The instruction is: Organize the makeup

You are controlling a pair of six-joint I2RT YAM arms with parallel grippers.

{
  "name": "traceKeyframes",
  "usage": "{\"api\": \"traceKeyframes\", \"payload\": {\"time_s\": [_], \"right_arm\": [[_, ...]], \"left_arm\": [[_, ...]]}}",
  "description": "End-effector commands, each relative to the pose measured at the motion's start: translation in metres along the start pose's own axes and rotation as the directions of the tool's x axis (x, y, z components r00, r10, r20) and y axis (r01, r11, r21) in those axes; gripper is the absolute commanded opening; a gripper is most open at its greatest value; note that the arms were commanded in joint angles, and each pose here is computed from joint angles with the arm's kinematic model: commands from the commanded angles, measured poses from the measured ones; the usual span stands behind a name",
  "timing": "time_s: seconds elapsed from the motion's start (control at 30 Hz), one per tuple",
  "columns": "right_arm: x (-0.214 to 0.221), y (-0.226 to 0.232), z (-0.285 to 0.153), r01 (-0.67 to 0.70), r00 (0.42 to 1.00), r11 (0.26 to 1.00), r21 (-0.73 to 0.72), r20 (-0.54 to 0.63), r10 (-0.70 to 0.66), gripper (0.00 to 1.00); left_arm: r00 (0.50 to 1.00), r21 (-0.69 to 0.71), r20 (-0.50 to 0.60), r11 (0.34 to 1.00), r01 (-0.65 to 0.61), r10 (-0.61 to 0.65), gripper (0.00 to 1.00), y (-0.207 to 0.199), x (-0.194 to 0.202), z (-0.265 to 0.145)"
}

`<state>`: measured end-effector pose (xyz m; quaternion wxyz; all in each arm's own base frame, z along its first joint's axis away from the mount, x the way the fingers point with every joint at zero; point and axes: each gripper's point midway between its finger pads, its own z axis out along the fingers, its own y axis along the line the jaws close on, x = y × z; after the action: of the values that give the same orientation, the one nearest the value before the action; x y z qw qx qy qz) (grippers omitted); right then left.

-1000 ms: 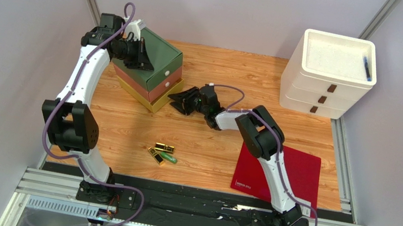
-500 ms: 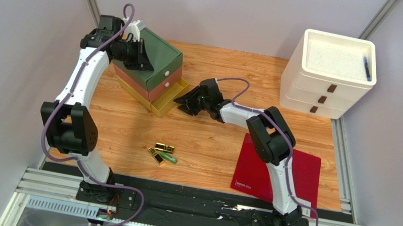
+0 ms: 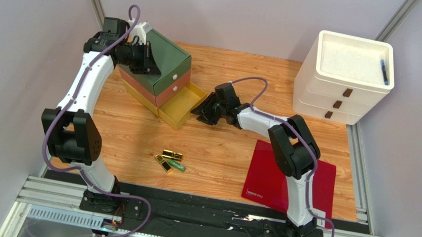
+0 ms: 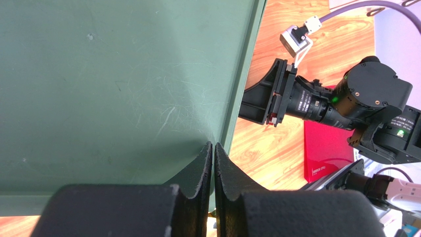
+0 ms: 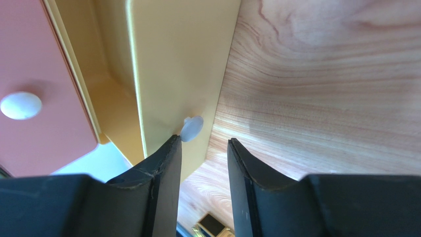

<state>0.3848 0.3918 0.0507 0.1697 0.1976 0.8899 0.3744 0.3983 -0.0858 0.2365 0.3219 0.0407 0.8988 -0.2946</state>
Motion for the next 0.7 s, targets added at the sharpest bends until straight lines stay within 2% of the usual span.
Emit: {"api": "traceKeyframes", "payload": {"time_s": [0.0, 0.33, 0.5, 0.6, 0.67], "right_arm": [[-0.004, -0.018, -0.011, 0.146, 0.989, 0.985, 0.087, -0.004, -0.147, 0.41], [-0.016, 0.050, -0.074, 0.387, 0.921, 0.922, -0.027, 0.061, -0.385, 0.52], [-0.004, 0.058, -0.094, 0.451, 0.893, 0.888, -0.088, 0.043, -0.449, 0.54], [0.012, 0.057, -0.099, 0.530, 0.845, 0.842, -0.105, -0.014, -0.534, 0.54], [0.031, 0.048, -0.100, 0.617, 0.778, 0.781, -0.091, -0.073, -0.624, 0.54]], "left_arm": [[0.998, -0.043, -0.059, 0.999, 0.029, -0.032, 0.10, 0.010, 0.019, -0.002], [0.998, -0.028, -0.052, 0.999, 0.032, -0.034, 0.10, 0.008, 0.016, 0.000], [0.998, -0.029, -0.054, 0.999, 0.032, -0.033, 0.10, 0.009, 0.017, 0.001], [0.998, -0.027, -0.058, 0.999, 0.034, -0.035, 0.10, 0.009, 0.018, 0.002], [0.998, -0.027, -0.057, 0.999, 0.035, -0.036, 0.10, 0.010, 0.019, 0.002]]}}
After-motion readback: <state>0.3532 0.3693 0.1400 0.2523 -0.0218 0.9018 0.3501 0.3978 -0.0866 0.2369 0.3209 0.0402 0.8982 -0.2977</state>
